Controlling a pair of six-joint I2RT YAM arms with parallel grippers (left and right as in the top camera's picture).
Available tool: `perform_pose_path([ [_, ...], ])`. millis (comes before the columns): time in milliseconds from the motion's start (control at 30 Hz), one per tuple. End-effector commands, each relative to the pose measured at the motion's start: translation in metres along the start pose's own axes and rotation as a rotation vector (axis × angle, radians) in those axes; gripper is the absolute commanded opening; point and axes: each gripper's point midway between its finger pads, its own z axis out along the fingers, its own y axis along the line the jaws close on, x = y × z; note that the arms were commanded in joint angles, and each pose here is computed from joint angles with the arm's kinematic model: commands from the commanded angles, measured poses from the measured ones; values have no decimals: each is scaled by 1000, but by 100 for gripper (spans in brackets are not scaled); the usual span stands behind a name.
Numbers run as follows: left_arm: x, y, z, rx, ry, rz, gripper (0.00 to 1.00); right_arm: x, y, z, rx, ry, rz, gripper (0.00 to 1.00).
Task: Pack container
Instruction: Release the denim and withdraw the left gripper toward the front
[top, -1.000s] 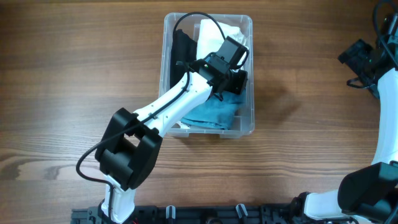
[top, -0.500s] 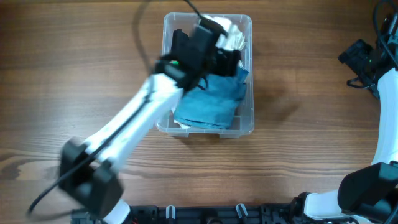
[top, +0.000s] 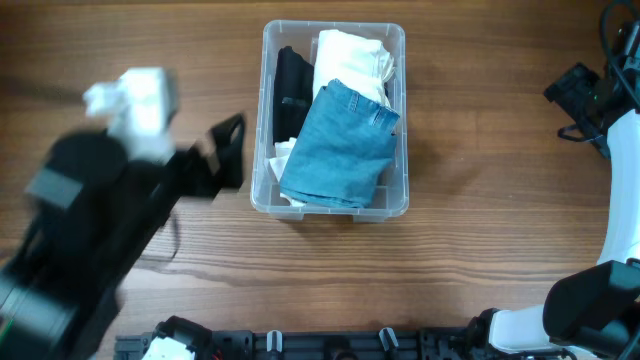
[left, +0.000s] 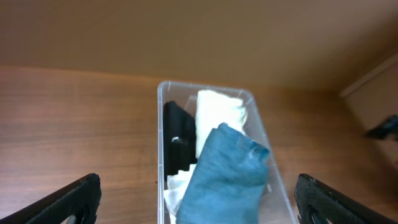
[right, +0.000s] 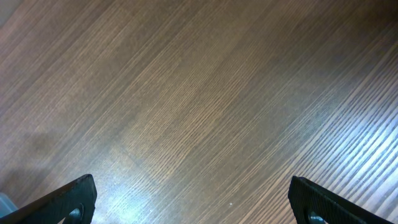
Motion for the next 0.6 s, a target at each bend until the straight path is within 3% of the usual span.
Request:
perform_pose_path([
  [0, 7, 6, -51, 28, -62, -3, 100, 0, 0, 2, 7, 0, 12, 100],
  [367, 87, 38, -97, -51, 159, 14, 100, 0, 0, 2, 7, 0, 12, 100],
  [567, 91, 29, -97, 5, 184, 8, 100, 0, 0, 2, 7, 0, 12, 100],
])
